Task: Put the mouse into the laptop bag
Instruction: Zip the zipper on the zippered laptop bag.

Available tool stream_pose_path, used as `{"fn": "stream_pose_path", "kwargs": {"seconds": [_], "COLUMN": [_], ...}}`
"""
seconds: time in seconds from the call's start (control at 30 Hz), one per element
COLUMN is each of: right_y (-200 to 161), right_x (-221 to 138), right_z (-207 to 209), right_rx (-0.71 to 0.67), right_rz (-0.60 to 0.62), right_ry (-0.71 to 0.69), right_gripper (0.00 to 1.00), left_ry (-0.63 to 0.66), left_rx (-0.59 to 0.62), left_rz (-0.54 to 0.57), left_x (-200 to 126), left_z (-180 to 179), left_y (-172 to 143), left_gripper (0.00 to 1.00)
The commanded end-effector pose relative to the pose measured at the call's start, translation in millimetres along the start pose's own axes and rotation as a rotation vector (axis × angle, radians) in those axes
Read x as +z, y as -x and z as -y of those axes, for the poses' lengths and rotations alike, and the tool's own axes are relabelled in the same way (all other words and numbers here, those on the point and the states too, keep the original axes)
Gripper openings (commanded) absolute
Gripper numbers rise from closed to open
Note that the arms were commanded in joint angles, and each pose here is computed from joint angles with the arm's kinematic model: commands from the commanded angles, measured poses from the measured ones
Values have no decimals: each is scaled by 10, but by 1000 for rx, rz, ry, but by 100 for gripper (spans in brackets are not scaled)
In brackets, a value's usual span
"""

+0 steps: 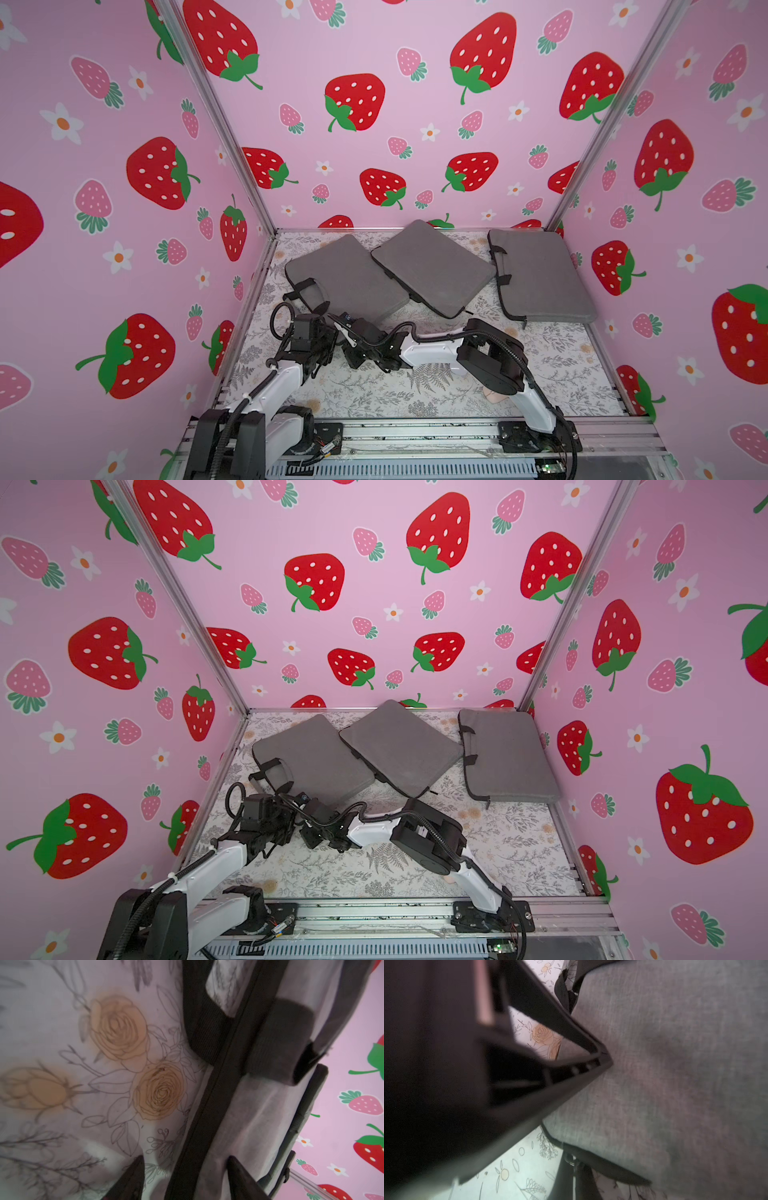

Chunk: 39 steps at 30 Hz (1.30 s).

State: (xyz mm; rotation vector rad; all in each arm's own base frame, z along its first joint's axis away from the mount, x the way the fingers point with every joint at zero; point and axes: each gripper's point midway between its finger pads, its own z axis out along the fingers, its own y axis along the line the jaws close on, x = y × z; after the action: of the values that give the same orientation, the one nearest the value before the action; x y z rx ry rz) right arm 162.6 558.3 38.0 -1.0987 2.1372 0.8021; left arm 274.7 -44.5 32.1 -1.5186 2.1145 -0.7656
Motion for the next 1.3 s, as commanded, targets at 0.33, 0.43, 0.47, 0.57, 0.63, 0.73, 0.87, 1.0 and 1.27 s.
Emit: {"fn": "stream_pose_path", "kwargs": {"seconds": [0.33,0.43,0.47,0.57,0.63,0.73,0.87,1.0,1.27], "right_y": [-340,-372,-397,-433,-429,-395,-318,-249,-97], "right_x": [-131,-202,-206,-217,-245,-298,-368,-524,-1038], "right_z": [248,654,735,917,1009,1057,1059,1038,1375], "right_rx": [-6,62,77,113,126,114,83,53,70], "right_rz": [-38,-41,-47,-62,-64,-64,-57,-31,63], "right_ry": [-149,-231,-247,-278,-301,-329,-341,-334,-433], "right_gripper": [0,0,0,0,0,0,5,45,76], "left_ry": [93,85,82,71,55,30,11,61,169], "left_rx": [-17,-22,-23,-26,-30,-37,-35,-44,-78], "left_rz": [-62,-52,-46,-17,8,32,51,102,118], "left_x": [90,40,16,-66,-116,-179,-252,-302,-376], "left_z": [-79,-74,-70,-65,-56,-49,-27,-108,-215], "left_y": [13,38,46,88,123,152,184,289,513], "left_gripper": [0,0,0,0,0,0,0,3,4]}}
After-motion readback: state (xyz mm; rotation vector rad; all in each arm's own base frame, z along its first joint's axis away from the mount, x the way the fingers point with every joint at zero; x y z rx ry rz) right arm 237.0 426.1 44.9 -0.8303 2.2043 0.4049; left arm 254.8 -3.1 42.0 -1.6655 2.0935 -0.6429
